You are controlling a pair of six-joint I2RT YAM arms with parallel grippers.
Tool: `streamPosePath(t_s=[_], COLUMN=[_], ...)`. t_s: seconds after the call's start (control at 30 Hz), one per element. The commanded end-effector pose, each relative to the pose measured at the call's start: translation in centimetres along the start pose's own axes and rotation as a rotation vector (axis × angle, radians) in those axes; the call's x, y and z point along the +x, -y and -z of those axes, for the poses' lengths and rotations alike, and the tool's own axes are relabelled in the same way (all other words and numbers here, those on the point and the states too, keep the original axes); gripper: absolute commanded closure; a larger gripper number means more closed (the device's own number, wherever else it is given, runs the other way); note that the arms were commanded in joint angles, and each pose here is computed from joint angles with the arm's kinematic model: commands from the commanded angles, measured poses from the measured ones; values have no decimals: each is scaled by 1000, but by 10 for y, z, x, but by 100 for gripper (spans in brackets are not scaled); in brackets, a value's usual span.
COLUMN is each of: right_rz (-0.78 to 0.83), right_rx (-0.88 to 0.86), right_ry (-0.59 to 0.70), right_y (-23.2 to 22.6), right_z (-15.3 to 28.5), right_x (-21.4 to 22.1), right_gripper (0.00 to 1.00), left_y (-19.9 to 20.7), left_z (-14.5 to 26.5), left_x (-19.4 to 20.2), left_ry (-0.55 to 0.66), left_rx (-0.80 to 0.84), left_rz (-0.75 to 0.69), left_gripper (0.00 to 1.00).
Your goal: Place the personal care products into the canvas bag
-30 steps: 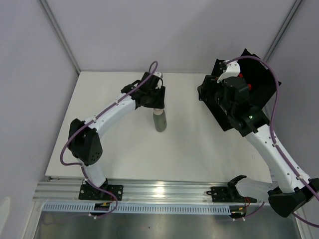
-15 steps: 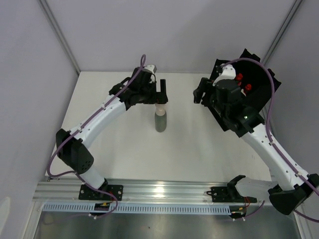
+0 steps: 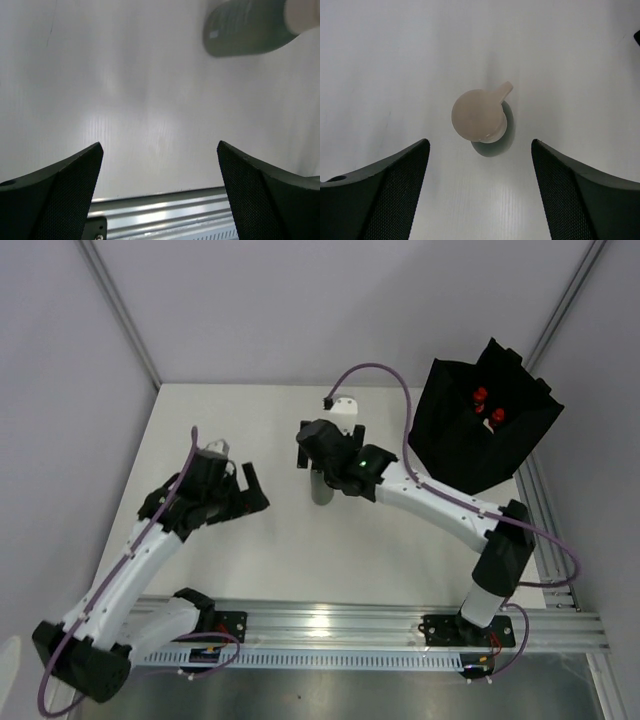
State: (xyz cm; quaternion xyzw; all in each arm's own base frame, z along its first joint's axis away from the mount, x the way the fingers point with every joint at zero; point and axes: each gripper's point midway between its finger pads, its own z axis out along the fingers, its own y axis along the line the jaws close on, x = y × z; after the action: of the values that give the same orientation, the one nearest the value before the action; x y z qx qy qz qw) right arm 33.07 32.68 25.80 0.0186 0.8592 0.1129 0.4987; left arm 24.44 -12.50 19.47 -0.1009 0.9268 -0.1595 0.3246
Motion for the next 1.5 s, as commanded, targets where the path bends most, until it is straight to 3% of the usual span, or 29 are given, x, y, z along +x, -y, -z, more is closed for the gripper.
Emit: streamPosePath(t_s=[0.0,0.27,0.7,0.9,1.03,1.17,1.2,1.47], right_rz=[-60,86,141,163,169,176,179,157], right_rx=[79,91,116,108,127,134,120,-45], right_ry=[69,49,59,50,61,94,98,239], right_y=[-8,-17,-14,-14,-9,-6,-8,0], right_z=[-11,-51,-93,-101,-103,-96,-93,-39], right_x=[-8,17,38,52,52,35,30,-83], right_gripper=[14,13,21,35,67,89,100,100], left_y=[-15,-46,-42,-40,-38,-39,-39,-27], left_z=[18,28,45,49,47,49,49,51], left_x=[29,76,56,53,57,58,58,47], left_ry=[-9,-66,-26,-34,-55,-50,-47,-27], left_rx=[43,-7,-25,-32,-25,-24,-22,15], left_rz=[87,130,126,123,131,130,132,107], left_gripper=[1,1,1,1,1,1,0,1])
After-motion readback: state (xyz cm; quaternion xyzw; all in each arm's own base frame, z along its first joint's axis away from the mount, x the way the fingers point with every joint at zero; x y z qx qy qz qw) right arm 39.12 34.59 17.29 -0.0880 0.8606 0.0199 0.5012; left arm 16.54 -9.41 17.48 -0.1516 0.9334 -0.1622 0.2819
